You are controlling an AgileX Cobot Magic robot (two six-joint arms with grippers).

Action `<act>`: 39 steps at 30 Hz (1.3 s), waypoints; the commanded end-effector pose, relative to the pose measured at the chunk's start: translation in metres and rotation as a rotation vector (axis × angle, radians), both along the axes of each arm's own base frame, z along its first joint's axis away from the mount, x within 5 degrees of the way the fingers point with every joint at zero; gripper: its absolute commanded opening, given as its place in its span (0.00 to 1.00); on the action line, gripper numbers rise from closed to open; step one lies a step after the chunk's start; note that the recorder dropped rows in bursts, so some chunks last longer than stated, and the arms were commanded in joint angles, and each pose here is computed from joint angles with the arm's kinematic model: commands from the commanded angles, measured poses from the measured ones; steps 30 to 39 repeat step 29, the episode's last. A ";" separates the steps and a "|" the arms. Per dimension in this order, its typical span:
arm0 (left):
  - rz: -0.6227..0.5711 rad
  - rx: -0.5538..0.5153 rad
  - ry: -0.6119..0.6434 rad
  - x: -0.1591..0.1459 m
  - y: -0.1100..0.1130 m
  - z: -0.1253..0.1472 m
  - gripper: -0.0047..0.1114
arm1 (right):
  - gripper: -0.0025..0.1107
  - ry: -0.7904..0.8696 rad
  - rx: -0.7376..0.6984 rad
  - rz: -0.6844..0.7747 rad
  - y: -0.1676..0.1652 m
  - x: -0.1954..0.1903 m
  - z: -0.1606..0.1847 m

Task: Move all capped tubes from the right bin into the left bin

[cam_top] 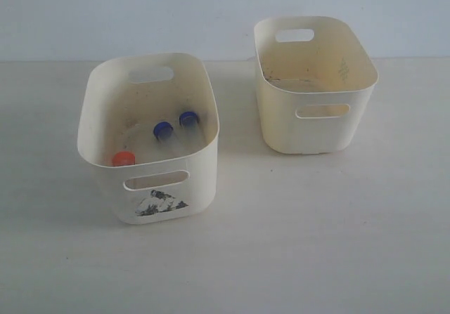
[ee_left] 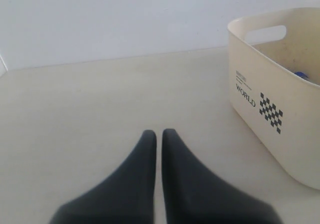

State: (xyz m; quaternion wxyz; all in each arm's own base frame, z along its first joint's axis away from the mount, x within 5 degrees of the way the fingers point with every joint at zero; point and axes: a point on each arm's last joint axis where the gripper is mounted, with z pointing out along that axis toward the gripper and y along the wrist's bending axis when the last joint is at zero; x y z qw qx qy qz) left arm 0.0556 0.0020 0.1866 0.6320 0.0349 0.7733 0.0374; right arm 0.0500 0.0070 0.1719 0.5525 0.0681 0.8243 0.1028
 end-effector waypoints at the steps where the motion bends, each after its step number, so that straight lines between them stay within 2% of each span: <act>1: 0.001 -0.018 -0.020 0.000 0.000 0.003 0.08 | 0.03 -0.015 -0.006 -0.007 -0.001 0.000 0.001; 39: 0.001 -0.018 -0.020 0.000 0.000 0.003 0.08 | 0.03 -0.031 -0.004 -0.010 -0.001 0.001 0.002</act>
